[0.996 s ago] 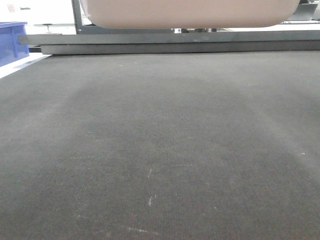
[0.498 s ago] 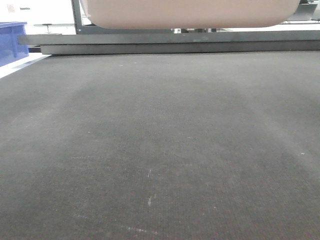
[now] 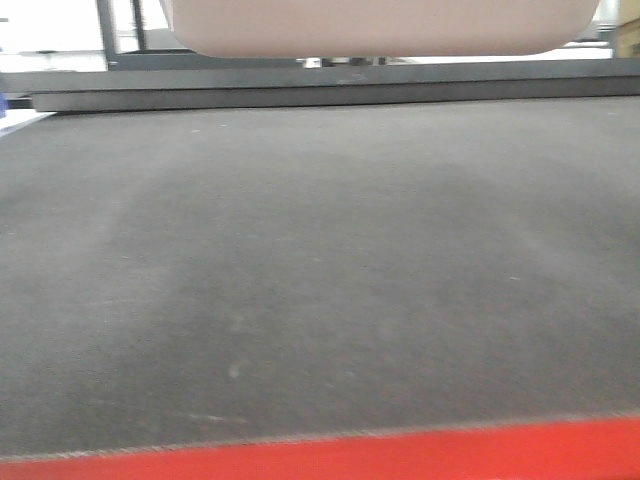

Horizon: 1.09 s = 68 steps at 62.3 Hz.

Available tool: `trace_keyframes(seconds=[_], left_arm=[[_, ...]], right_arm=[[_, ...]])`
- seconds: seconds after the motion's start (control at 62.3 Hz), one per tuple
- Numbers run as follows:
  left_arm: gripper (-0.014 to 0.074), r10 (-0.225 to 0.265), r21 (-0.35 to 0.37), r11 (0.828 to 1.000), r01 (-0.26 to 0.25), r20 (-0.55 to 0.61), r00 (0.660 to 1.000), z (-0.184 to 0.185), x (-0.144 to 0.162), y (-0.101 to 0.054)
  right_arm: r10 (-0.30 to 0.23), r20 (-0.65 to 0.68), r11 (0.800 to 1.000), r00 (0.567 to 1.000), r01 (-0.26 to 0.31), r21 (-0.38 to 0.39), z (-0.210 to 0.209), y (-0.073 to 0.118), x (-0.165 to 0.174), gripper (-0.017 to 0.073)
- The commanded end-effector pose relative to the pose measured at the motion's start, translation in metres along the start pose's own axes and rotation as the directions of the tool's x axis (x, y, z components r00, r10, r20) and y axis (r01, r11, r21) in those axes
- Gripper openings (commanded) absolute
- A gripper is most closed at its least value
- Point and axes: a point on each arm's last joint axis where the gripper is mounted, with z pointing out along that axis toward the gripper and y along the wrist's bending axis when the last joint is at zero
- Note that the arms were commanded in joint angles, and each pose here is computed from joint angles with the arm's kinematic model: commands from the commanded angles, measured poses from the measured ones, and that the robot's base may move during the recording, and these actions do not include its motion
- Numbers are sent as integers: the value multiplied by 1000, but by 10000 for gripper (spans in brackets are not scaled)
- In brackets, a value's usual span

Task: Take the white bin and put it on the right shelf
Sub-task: 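Hold the pink bin raised with both grippers, then carry the held bin past the red table toward the steel shelves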

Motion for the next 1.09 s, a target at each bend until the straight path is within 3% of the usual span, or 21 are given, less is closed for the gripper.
trace_keyframes(seconds=[0.0,1.076], left_arm=[[-118,53,402,915,34,-203,978,-2,26,-65],[-118,53,400,916,33,-203,978,-2,26,-65]], right_arm=[[10,-98,976,995,-31,-216,-1,37,11,59],[10,-98,976,995,-31,-216,-1,37,11,59]])
